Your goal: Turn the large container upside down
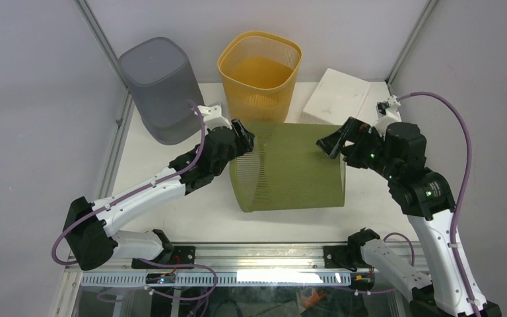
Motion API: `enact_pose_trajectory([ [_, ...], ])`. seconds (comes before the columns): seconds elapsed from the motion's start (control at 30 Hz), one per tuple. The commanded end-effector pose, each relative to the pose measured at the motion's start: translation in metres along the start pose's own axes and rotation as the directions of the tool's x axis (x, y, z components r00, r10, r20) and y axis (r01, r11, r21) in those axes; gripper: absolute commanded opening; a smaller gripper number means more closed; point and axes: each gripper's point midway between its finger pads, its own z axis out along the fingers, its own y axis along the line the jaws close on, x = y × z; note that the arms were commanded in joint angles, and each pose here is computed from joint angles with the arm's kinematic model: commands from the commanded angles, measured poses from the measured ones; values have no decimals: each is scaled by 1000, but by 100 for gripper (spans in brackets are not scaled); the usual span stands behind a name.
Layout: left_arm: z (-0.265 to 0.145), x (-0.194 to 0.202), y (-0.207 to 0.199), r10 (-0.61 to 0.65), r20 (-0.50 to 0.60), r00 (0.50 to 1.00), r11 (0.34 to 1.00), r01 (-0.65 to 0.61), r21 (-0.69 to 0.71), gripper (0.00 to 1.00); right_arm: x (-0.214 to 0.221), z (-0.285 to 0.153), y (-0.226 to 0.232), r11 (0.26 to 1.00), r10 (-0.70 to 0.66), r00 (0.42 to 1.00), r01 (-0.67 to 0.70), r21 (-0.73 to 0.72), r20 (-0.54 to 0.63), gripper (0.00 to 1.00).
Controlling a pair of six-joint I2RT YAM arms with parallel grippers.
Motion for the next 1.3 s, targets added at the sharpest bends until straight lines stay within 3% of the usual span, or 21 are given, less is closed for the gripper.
enact_pose_trajectory([
  [0.0, -12, 77, -21, 75, -270, 960, 989, -37, 144, 64, -47, -26, 111, 877, 23, 995, 28, -479, 101, 95],
  [0.1, -9, 79, -19, 89, -271, 958, 989, -52, 139, 73, -54, -24, 128, 836, 42, 995, 14, -549, 91, 95],
  [0.3, 0, 76, -16, 106, -264, 959, 989, -73, 129, 77, -58, -14, 154, 778, 60, 996, -2, -628, 72, 95],
  [0.63, 14, 68, -9, 109, -261, 959, 990, -81, 113, 78, -13, 36, 163, 808, 31, 999, -34, -588, -16, 95],
  [0.83, 1, 34, -5, 74, -210, 975, 991, -48, 127, 79, -11, 39, 143, 873, -9, 1000, 13, -487, 10, 96],
  [1.07, -35, -17, -24, 80, -135, 988, 978, -51, 201, 80, -45, 5, 112, 934, -179, 973, 214, -287, 146, 99],
  [1.27, -79, -1, -39, 174, -290, 941, 937, -67, 344, 79, -87, -36, 72, 952, -291, 922, 305, -16, 257, 100],
])
